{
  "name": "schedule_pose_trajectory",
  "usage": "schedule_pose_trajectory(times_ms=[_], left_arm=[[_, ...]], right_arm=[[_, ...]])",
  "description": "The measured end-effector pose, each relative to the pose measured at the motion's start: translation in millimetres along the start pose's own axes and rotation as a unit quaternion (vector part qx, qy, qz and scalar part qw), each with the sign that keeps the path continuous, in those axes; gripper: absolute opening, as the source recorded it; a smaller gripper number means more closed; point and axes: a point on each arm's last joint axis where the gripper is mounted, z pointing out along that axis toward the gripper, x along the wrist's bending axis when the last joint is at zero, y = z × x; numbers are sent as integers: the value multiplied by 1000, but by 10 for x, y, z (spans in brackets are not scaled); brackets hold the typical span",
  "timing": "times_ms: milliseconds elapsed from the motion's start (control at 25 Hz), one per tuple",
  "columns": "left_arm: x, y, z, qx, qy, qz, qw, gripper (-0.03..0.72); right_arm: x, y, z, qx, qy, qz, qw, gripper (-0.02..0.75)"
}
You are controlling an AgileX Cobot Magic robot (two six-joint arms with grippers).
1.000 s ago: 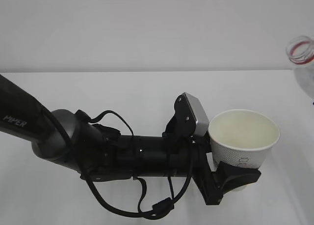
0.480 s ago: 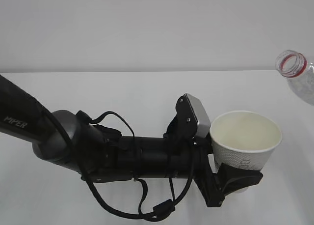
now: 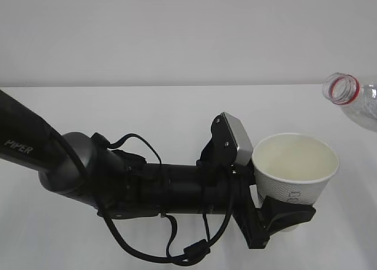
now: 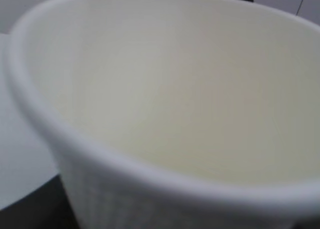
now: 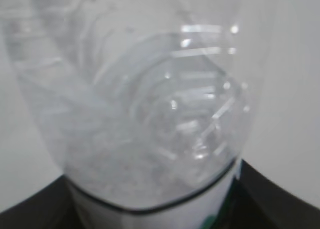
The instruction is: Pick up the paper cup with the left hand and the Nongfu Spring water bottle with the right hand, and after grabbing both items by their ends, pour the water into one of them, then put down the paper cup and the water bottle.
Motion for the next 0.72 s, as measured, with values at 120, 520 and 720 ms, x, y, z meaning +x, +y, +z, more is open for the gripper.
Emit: schedule_pose_trajectory(times_ms=[120,520,720], left_arm=[[0,0,0,0,0,0,1000,547],[-3,1,1,-1,-1,0,1000,547],[-8,0,4,0,-1,0,1000,547]], right_arm=[[0,0,0,0,0,-17,1000,458],[-13,6,0,-3,-7,-54,999,458],[-21,10,0,-5,-12,-68,998,458]])
